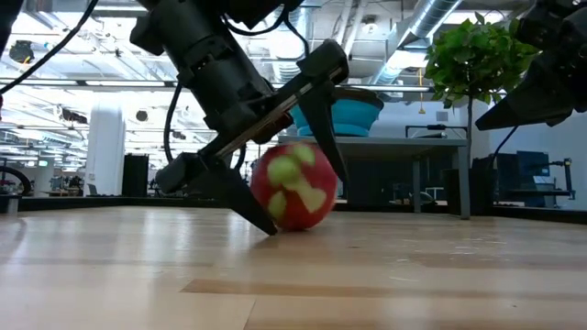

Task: Pick & Place Fruit
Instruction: Put the dragonfruit into the strainer bowl

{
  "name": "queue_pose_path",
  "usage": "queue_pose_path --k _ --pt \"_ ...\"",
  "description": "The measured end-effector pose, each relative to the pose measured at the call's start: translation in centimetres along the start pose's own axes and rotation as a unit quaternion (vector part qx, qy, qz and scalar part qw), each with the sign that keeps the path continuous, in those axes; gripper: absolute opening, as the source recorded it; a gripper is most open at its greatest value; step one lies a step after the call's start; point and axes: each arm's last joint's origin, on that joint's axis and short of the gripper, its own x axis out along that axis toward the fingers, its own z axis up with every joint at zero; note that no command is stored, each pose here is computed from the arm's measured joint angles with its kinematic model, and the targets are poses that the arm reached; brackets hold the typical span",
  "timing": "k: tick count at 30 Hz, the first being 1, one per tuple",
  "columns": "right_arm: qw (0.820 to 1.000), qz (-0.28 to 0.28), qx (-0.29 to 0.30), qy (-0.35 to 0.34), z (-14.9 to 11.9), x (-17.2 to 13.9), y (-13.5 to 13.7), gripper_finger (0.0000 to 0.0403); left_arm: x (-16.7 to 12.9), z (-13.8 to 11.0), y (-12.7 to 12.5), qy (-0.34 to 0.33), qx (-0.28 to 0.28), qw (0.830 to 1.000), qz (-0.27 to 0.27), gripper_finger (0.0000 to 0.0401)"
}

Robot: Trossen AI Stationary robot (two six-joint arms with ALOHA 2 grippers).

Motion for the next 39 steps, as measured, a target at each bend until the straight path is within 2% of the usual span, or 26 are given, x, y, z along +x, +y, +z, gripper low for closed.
queue_pose_path --k 7,12,26,39 --pt "1.000 -0.011 0.005 -0.002 0.18 0.33 -0.19 0.0000 0.05 -0.04 0.32 0.007 0.000 1.000 0.001 0.0330" --pt "1.000 -0.024 0.009 -0.001 0.36 0.71 -0.43 0.0000 0.11 0.09 0.39 -0.025 0.000 1.000 0.002 0.0315" --pt "1.000 -0.026 0.012 0.001 0.42 0.86 -0.50 0.0000 0.27 0.17 0.44 -0.039 0.000 0.999 -0.001 0.0261" --pt "1.000 -0.026 0.012 0.001 0.42 0.85 -0.50 0.0000 0.31 0.19 0.29 -0.039 -0.002 0.999 -0.009 0.0180"
